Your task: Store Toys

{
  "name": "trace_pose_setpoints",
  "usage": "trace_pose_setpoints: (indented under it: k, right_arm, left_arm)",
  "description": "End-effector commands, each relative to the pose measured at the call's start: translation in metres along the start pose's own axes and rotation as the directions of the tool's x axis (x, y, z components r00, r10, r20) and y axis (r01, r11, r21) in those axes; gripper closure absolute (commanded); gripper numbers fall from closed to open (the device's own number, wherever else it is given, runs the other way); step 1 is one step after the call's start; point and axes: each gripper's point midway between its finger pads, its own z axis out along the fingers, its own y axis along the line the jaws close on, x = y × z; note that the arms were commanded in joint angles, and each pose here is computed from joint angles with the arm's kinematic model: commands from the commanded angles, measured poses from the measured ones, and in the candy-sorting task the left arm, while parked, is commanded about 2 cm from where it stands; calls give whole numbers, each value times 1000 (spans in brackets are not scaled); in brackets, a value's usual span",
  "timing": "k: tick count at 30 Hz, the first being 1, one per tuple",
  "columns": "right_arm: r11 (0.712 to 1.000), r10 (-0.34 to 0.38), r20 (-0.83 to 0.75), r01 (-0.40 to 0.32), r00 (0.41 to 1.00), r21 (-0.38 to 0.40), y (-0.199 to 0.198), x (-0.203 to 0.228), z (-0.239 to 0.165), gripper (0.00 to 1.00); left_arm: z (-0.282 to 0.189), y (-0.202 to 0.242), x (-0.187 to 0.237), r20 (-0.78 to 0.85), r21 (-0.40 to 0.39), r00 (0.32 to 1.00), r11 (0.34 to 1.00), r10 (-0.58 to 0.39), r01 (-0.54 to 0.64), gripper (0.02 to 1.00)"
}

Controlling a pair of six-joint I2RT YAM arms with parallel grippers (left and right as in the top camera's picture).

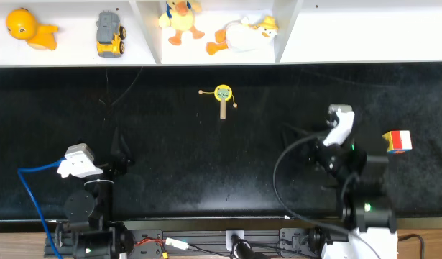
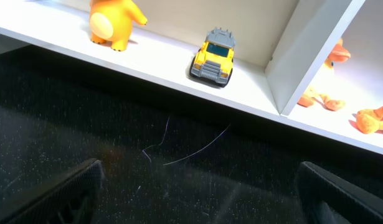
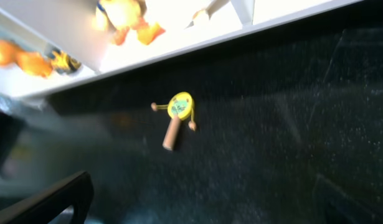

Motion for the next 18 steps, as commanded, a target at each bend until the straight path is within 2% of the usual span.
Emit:
trace_pose_setpoints:
  k: [1, 9, 13, 18]
  right_arm:
    - [989, -146, -72, 147, 987, 6, 11, -15, 14, 1]
    - [960, -265, -213, 277, 940, 28, 40, -16, 57, 1]
    - [948, -308, -283, 319, 908, -8, 56, -7, 79, 5]
    - [939, -330, -390, 340, 860, -44, 68, 14, 104, 38]
  left_arm:
    - [0, -4, 2, 2, 22, 1000, 1000, 20, -20, 23]
    - [0, -4, 2, 2, 22, 1000, 1000, 20, -20, 20]
    - [0, -4, 2, 2, 22, 1000, 1000, 20, -20, 20]
    - [0, -4, 2, 2, 22, 1000, 1000, 20, -20, 20]
